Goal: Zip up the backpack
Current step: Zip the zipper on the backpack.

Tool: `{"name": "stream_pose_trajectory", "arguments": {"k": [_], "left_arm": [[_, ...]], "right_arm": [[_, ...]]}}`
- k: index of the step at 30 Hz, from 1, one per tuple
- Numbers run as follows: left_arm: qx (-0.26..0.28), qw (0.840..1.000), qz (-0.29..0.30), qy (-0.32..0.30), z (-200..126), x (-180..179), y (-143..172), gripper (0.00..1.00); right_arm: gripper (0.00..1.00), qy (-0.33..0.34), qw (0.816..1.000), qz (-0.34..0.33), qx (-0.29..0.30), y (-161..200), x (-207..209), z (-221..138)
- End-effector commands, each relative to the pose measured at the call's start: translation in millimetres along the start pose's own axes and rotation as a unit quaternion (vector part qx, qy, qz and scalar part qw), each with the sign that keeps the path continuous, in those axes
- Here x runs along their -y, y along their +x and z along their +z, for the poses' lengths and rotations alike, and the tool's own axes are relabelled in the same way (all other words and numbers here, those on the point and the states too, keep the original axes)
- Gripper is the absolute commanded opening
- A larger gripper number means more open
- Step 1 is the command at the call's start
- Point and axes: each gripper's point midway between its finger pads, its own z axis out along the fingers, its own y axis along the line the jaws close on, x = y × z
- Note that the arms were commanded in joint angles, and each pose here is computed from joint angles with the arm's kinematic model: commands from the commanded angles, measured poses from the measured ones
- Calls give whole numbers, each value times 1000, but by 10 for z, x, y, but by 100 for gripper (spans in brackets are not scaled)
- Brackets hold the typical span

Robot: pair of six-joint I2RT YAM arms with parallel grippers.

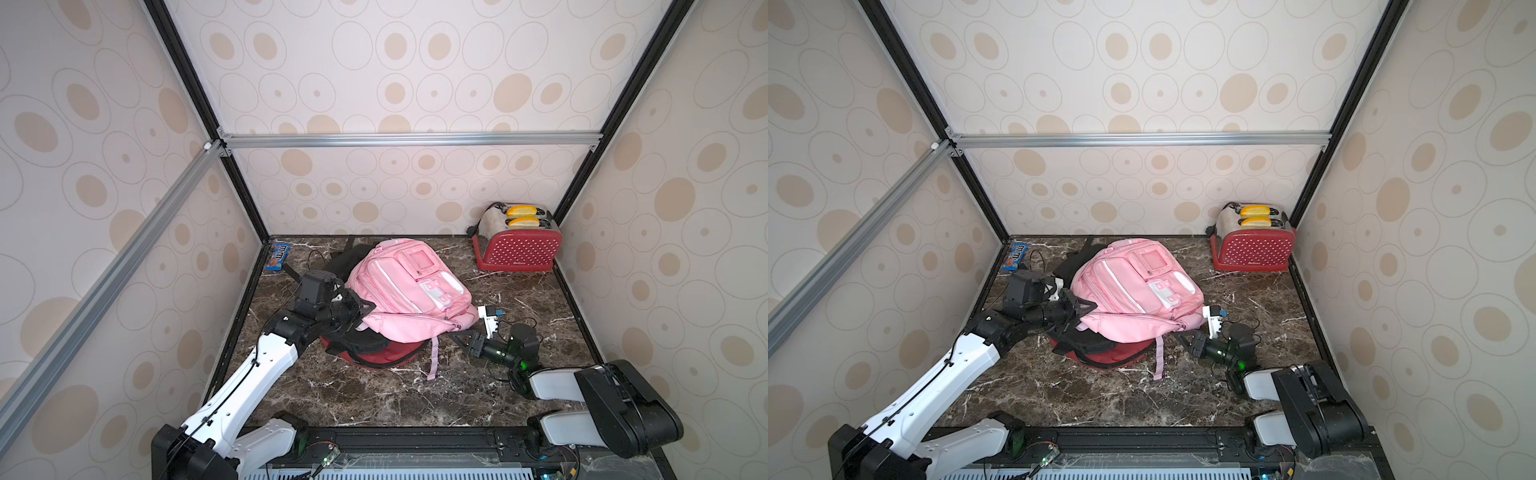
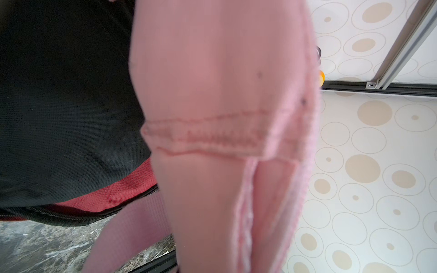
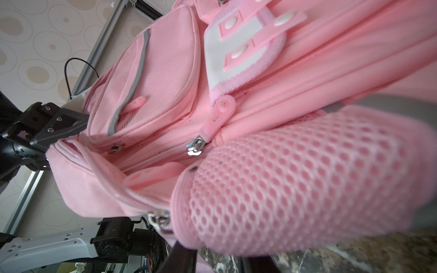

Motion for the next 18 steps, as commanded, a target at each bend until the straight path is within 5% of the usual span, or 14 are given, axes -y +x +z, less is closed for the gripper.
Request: {"name": "stream_pose_trajectory", "arguments": {"k": [1, 18], "left_arm": [[30, 994, 40, 97, -272, 625, -86, 0], [29, 994, 41, 99, -260, 658, -99, 0]], "right_arm": [[27, -28, 999, -22, 17, -151, -157, 10], [29, -8, 999, -49, 13, -149, -292, -126]]}}
